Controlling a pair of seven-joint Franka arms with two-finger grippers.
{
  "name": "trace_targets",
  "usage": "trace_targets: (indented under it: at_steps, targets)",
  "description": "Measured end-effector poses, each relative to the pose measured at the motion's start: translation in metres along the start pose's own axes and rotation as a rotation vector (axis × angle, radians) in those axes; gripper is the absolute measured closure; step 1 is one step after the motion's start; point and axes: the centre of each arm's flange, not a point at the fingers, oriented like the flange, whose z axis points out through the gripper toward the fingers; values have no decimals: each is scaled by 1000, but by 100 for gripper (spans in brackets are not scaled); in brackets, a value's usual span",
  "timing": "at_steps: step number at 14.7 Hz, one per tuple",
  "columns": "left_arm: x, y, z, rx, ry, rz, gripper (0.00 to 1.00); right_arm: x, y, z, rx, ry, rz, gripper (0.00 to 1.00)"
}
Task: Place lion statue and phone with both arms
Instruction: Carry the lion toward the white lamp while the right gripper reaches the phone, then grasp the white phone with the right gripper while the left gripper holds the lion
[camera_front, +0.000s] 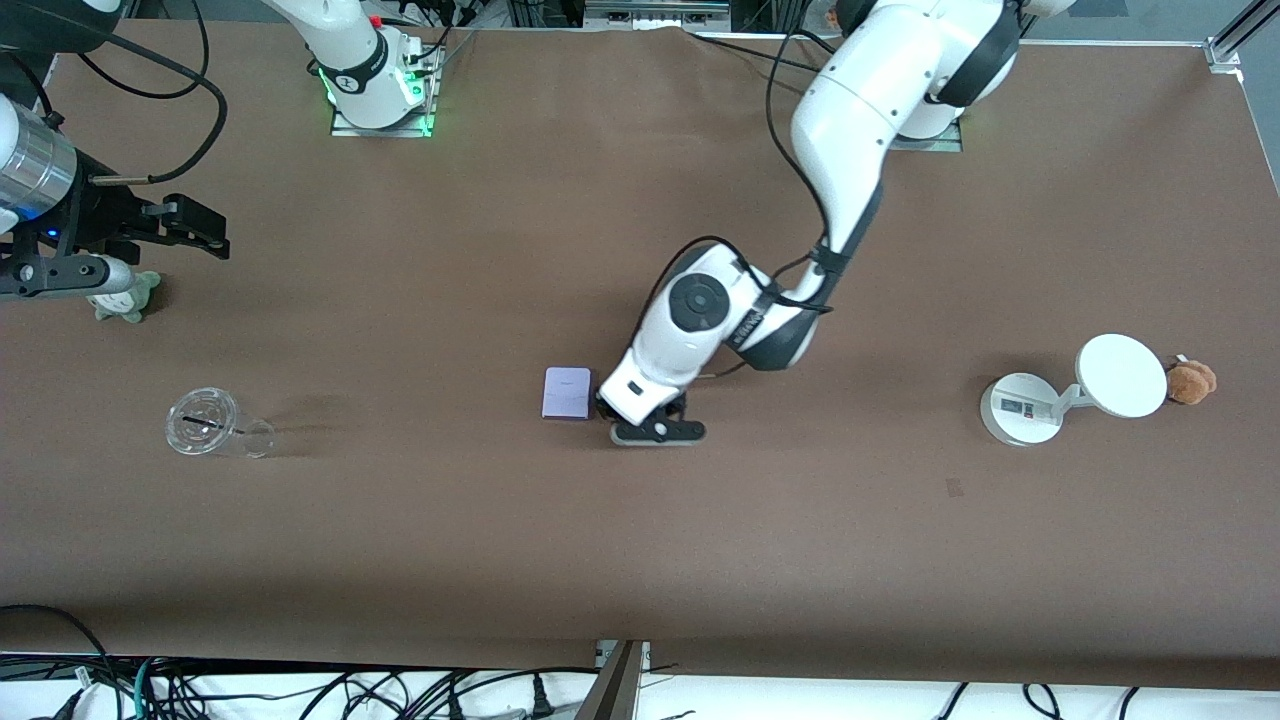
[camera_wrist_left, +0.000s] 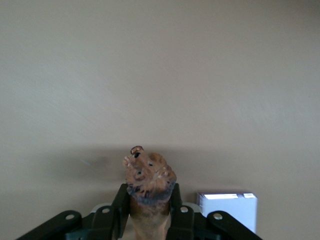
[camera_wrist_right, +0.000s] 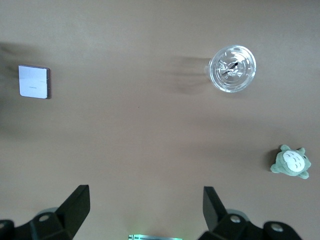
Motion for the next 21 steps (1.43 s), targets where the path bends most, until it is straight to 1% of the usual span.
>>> trace_targets:
  at_steps: [2,4,5,7,11,12,15,17,19,21]
  targets:
    - [34,-34,-39,39,-26,8,64,0,-1,0,0,0,-2,0]
    - [64,-76,-75,60,-39,-6,64,1,-2,2,0,-3,-4,0]
    - [75,-99,-89,78,-64,-7,64,3,-3,6,-1,-11,-5,0]
    - [84,-138,-110,104,-113,12,64,9,-5,16,0,-29,-8,0]
    - [76,-187,-142,137,-150,27,64,28,-18,50,-5,-81,-26,0]
    - [75,-201,-148,143,-155,32,64,34,-25,60,-7,-86,-37,0]
    - [69,-251,-155,166,-177,6,64,48,-69,79,13,-64,-69,0]
    - [65,-291,-146,165,-166,22,64,58,-101,96,30,-47,-28,0]
    - [60,-329,-138,170,-177,43,64,71,-138,124,30,-29,16,0]
    - [60,-360,-137,208,-182,65,64,85,-170,158,43,-15,50,0]
